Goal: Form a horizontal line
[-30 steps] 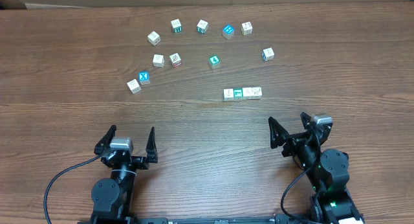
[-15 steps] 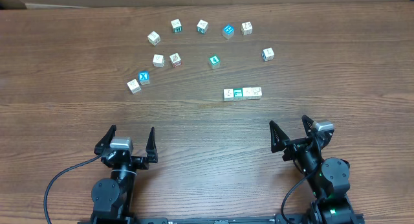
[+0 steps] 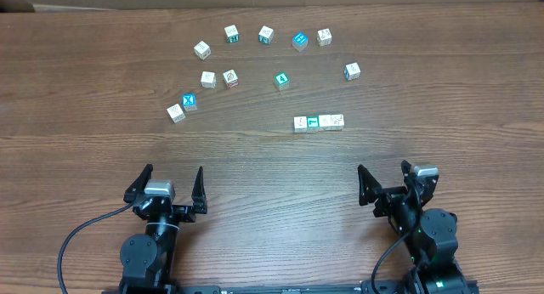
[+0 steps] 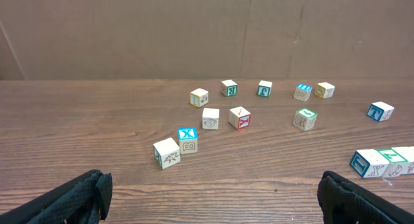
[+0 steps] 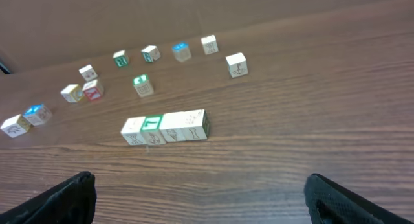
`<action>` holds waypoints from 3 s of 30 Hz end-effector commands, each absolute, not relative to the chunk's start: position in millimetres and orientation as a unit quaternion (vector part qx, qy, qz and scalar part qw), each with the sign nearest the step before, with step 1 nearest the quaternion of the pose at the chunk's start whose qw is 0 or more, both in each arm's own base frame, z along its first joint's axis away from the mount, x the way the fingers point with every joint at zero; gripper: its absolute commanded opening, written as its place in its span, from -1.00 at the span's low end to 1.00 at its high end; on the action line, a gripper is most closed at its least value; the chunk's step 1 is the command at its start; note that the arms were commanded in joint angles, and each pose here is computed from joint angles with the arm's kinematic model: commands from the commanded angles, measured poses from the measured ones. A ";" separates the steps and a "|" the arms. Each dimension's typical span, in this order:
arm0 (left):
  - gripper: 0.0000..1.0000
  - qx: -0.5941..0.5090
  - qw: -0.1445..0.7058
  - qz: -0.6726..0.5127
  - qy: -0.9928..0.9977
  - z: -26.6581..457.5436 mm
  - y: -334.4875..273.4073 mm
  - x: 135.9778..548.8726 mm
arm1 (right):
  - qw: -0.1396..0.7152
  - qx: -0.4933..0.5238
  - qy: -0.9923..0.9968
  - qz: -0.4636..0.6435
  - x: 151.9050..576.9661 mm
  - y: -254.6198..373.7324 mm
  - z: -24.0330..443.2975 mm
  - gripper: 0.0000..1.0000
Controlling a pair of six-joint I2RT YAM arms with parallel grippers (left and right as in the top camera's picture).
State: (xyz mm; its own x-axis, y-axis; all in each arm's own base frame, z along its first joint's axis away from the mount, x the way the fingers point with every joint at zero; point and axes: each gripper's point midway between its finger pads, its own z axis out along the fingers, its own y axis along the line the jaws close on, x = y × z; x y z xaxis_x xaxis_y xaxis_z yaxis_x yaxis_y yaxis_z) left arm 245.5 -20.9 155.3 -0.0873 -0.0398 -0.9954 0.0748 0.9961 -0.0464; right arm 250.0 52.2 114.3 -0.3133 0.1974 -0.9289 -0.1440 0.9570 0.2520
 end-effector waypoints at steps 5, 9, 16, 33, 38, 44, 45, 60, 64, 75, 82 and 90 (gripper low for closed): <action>0.99 0.019 0.679 -0.036 0.733 156.0 -21.4 245.3 | 0.586 0.025 0.800 0.130 249.2 45.8 109.7 1.00; 0.98 0.019 0.679 -0.036 0.733 156.0 -21.4 245.3 | 0.595 0.024 0.792 0.131 249.2 45.8 115.3 1.00; 0.99 0.019 0.679 -0.036 0.733 156.0 -21.4 245.3 | 0.625 0.018 0.768 0.140 248.0 47.4 133.5 1.00; 0.99 0.019 0.679 -0.036 0.733 156.2 -21.4 245.3 | 0.649 -0.028 0.751 0.119 245.9 50.6 145.2 1.00; 0.99 0.019 0.679 -0.036 0.733 156.0 -21.4 245.3 | 0.664 -0.025 0.738 0.118 244.9 48.2 154.6 1.00; 0.99 0.019 0.679 -0.036 0.733 156.0 -21.4 245.3 | 0.674 -0.034 0.729 0.111 243.8 48.0 160.0 1.00; 0.99 0.019 0.679 -0.036 0.733 156.2 -21.4 245.3 | 0.674 -0.034 0.729 0.111 243.8 48.0 160.0 1.00; 0.99 0.019 0.679 -0.036 0.733 156.0 -21.4 245.3 | 0.690 -0.039 0.715 0.107 241.8 47.5 169.2 1.00; 0.99 0.019 0.679 -0.036 0.733 156.0 -21.4 245.3 | 0.689 -0.031 0.715 0.115 241.8 47.5 169.5 1.00; 0.99 0.019 0.679 -0.036 0.733 156.0 -21.4 245.3 | 0.689 -0.031 0.715 0.115 241.8 47.6 169.7 1.00; 0.99 0.019 0.679 -0.036 0.733 156.0 -21.4 245.3 | 0.689 -0.031 0.715 0.115 241.8 47.6 169.7 1.00; 1.00 0.019 0.679 -0.036 0.733 156.0 -21.4 245.3 | 0.689 -0.031 0.715 0.115 241.8 47.6 169.7 1.00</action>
State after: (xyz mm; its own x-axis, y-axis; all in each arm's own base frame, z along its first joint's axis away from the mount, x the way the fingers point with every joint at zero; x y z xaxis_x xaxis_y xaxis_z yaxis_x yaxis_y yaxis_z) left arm 245.5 -20.9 155.3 -0.0873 -0.0398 -0.9954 0.0748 0.9961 -0.0464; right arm 241.4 49.9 170.6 -0.0564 0.1103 -0.9923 -0.2118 0.9699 0.1198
